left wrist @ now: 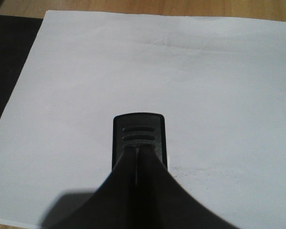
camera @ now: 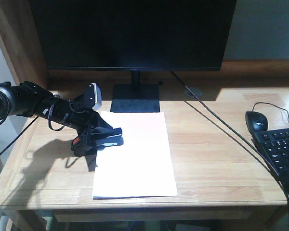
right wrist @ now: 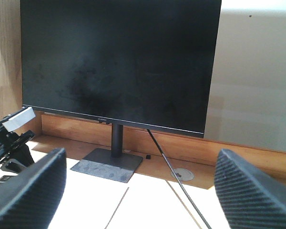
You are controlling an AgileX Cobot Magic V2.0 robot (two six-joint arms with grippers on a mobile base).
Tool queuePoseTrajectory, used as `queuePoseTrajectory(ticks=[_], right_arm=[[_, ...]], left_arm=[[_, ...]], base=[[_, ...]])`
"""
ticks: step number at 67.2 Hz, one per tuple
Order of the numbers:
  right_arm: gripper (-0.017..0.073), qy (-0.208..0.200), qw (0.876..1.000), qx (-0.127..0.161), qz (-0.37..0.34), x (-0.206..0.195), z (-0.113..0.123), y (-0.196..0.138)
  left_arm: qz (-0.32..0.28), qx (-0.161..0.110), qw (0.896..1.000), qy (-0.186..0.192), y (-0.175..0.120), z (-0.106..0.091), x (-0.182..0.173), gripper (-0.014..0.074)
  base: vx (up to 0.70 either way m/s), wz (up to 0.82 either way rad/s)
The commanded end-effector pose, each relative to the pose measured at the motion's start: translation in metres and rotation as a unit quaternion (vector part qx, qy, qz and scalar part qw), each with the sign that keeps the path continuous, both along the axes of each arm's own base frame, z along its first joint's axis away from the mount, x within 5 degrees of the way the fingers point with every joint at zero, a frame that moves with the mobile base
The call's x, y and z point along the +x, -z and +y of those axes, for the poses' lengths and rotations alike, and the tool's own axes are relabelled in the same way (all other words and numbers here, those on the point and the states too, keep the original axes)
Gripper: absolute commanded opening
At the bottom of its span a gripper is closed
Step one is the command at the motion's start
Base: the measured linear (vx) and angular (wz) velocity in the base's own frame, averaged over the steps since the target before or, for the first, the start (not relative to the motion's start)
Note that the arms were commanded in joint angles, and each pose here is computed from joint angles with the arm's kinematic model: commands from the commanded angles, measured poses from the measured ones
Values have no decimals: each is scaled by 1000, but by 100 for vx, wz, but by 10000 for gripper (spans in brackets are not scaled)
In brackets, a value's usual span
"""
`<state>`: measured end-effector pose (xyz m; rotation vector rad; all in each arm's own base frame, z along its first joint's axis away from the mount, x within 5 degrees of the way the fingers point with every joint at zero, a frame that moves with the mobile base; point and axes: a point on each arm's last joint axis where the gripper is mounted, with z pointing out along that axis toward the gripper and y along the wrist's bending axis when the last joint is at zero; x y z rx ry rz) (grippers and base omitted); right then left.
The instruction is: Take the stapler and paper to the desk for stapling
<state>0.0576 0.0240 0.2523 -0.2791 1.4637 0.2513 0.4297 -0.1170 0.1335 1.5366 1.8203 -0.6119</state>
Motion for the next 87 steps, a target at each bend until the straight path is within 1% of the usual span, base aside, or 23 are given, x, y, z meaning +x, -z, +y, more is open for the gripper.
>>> queuePoseTrajectory(ticks=[1,5,15,66,74,79,84,87], right_arm=[[594,12,1000,-16,-14,0,-2,-9],[594,12,1000,-16,-14,0,-2,-9],[594,12,1000,-16,-14,0,-2,-9],[594,12,1000,-16,-14,0,-2,-9],[594,12,1000,-16,-14,0,-2,-9],[594,12,1000,-16,-14,0,-2,-9],[594,12,1000,-16,-14,0,-2,-9],[594,12,1000,-16,-14,0,-2,-9]], left_arm=[[-10,20,1000,11,-9,-6,-1,-6],[-9,30,999,18,-7,-7,-3,-6],[-2,39,999,5,-6,-6,-2,-6],[2,36,999,5,-8,-6,-3,-6],[2,29,1000,-2,-24,-5,-5,-6],[-2,24,999,-24,-44,-2,-6,-6],[-16,32,999,-40,-66,1,-10,-6],[-26,43,998,-48,-78,4,-12,-6]], base=[[0,0],[0,0],[0,0],[0,0],[0,0],[0,0],[0,0],[0,0]])
